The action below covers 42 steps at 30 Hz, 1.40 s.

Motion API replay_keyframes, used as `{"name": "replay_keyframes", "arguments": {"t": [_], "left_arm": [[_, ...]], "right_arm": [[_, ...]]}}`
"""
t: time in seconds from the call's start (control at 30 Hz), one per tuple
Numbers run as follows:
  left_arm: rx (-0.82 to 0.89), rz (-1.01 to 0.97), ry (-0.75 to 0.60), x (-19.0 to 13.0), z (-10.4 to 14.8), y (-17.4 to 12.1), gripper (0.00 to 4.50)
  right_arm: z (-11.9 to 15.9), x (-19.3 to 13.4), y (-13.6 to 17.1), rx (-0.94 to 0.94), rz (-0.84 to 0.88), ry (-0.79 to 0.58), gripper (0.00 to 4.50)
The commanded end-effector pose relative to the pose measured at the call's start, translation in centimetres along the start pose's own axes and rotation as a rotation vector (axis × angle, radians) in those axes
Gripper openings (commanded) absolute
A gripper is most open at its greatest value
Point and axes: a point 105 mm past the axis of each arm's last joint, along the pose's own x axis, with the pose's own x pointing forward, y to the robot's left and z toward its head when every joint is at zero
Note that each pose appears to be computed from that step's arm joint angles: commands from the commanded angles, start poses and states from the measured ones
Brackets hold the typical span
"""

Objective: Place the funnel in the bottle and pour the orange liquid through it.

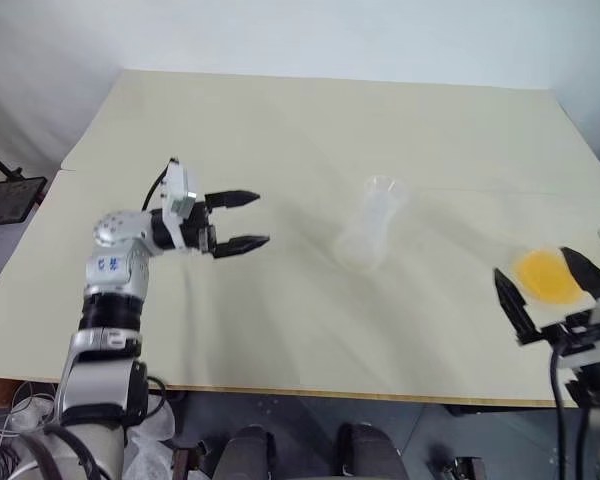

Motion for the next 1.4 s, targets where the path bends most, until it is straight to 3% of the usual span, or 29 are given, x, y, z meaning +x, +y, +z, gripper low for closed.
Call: {"name": "replay_keyframes", "arguments": {"t": [0.03, 0.27, 0.53, 0.87, 1.13, 1.4], "left_arm": [[0.087, -0.027, -0.082, 0.8, 2.3, -1.5, 4.45], [0.064, -0.014, -0.158, 1.9, 3.7, -3.0, 4.45], [0.041, -0.046, -0.109, 2.0, 2.9, -3.7, 4.45], [0.042, -0.062, -0.1, 2.3, 2.7, -3.9, 4.45], [0.055, -0.039, -0.098, 1.9, 2.7, -4.1, 4.45], [0.06, -0.02, -0.097, 1.9, 2.7, -4.1, 4.45]], "right_arm": [[0.1, -2.2, -3.0, 0.017, -0.173, -0.02, 4.5], [-2.1, -4.6, -6.2, 0.067, -0.396, 0.037, 4.5], [-3.1, -2.0, -9.5, 0.104, -0.446, 0.107, 4.5], [-2.9, 2.1, -13.1, 0.217, -0.408, 0.104, 4.5], [-2.2, 6.0, -12.6, 0.253, -0.248, 0.066, 4.5], [-2.4, 8.4, -12.3, 0.243, -0.196, 0.067, 4.5]]}}
